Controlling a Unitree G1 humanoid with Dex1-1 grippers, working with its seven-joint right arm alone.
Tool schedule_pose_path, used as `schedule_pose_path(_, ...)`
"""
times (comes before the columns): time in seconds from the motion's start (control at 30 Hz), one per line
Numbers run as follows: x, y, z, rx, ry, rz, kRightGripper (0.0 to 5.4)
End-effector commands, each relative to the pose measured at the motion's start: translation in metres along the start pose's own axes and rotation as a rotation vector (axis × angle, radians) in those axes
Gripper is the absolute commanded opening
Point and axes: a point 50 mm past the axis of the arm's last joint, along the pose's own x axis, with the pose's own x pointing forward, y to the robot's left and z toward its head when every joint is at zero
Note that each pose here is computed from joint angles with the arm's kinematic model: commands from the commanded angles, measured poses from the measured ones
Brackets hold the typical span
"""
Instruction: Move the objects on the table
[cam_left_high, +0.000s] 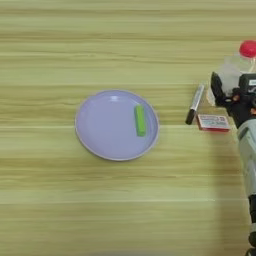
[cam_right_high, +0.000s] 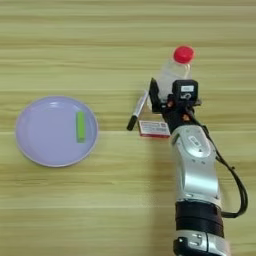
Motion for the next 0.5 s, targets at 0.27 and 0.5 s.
schedule_pose_path(0.27,0.006,-0.041,0.032,-0.098,-0.143,-0.15,3.15)
schedule_pose_path(0.5,0.003,-0.051,0.023,-0.115,-0.111,-0.183,3.15)
